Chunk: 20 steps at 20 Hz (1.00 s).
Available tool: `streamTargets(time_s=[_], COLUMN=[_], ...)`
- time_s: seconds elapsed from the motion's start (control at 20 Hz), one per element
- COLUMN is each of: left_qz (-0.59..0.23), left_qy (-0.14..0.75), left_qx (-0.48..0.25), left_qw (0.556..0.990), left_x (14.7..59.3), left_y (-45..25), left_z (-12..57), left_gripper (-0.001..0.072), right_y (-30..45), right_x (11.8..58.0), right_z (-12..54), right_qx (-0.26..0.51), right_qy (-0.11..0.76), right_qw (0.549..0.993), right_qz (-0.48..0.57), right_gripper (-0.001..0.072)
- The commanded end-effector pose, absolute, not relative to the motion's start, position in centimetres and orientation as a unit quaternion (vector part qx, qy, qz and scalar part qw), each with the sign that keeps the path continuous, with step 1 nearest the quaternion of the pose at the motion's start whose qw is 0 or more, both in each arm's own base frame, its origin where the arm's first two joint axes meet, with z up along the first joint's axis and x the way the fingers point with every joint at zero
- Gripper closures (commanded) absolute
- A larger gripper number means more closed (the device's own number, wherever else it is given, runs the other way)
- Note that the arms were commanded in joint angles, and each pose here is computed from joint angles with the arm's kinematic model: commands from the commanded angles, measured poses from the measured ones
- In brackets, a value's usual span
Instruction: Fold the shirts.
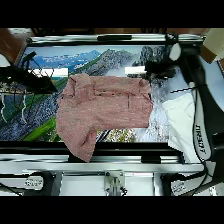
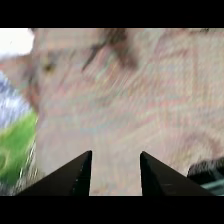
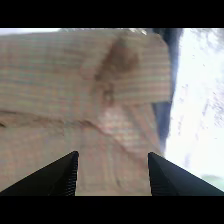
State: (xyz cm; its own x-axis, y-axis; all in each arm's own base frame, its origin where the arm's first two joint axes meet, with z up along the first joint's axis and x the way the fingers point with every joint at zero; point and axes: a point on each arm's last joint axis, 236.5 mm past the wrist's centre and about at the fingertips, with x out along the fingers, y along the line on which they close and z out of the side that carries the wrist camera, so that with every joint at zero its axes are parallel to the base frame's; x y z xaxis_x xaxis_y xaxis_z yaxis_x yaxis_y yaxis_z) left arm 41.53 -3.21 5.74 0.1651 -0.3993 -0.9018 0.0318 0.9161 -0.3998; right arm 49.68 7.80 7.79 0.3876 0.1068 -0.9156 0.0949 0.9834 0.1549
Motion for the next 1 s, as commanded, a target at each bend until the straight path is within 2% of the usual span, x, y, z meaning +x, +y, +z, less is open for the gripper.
streamTargets(time_s=[0.0,0.05,0.1,0.3,0.45,0.6,0.65,0.75,0.8,0.85,0.95], left_qz=[-0.117,-0.112,-0.114,-0.121,-0.105,-0.102,-0.1,-0.097,-0.096,-0.094,-0.092], left_qy=[0.698,0.707,0.702,0.679,0.688,0.682,0.679,0.669,0.665,0.662,0.658], left_qx=[-0.193,-0.212,-0.237,-0.313,-0.319,-0.309,-0.305,-0.291,-0.286,-0.286,-0.286], left_qw=[0.68,0.665,0.662,0.653,0.643,0.655,0.661,0.677,0.683,0.686,0.69], left_x=[33.7,31.4,29.7,25.6,24.3,25.0,25.4,26.3,26.7,26.9,27.2], left_y=[-0.3,-0.5,-1.1,-3.6,-4.4,-5.4,-5.6,-5.8,-5.9,-5.8,-5.5], left_z=[4.4,2.6,0.7,-4.8,-7.7,-9.0,-9.2,-9.7,-9.8,-9.8,-9.5], left_gripper=[0.0245,0.013,0.0115,0.0115,0.0116,0.0122,0.0217,0.0319,0.0518,0.0678,0.068], right_y=[2.6,2.5,2.8,5.2,5.4,5.2,5.3,5.4,5.4,5.5,6.5], right_x=[41.0,39.8,39.0,37.1,35.7,33.9,33.3,32.5,32.3,32.1,32.3], right_z=[8.3,8.1,8.0,7.1,5.9,3.8,3.0,1.2,0.3,-0.6,-2.3], right_qx=[0.046,0.053,0.062,0.094,0.099,0.102,0.105,0.11,0.114,0.118,0.141], right_qy=[0.668,0.68,0.682,0.682,0.693,0.715,0.725,0.735,0.737,0.738,0.73], right_qw=[0.743,0.731,0.728,0.722,0.711,0.689,0.679,0.667,0.664,0.663,0.667], right_qz=[0.008,0.019,0.027,0.064,0.064,0.053,0.054,0.05,0.046,0.044,0.051], right_gripper=[0.0163,0.0163,0.0163,0.0163,0.0163,0.0163,0.0162,0.0162,0.0162,0.0162,0.0162])
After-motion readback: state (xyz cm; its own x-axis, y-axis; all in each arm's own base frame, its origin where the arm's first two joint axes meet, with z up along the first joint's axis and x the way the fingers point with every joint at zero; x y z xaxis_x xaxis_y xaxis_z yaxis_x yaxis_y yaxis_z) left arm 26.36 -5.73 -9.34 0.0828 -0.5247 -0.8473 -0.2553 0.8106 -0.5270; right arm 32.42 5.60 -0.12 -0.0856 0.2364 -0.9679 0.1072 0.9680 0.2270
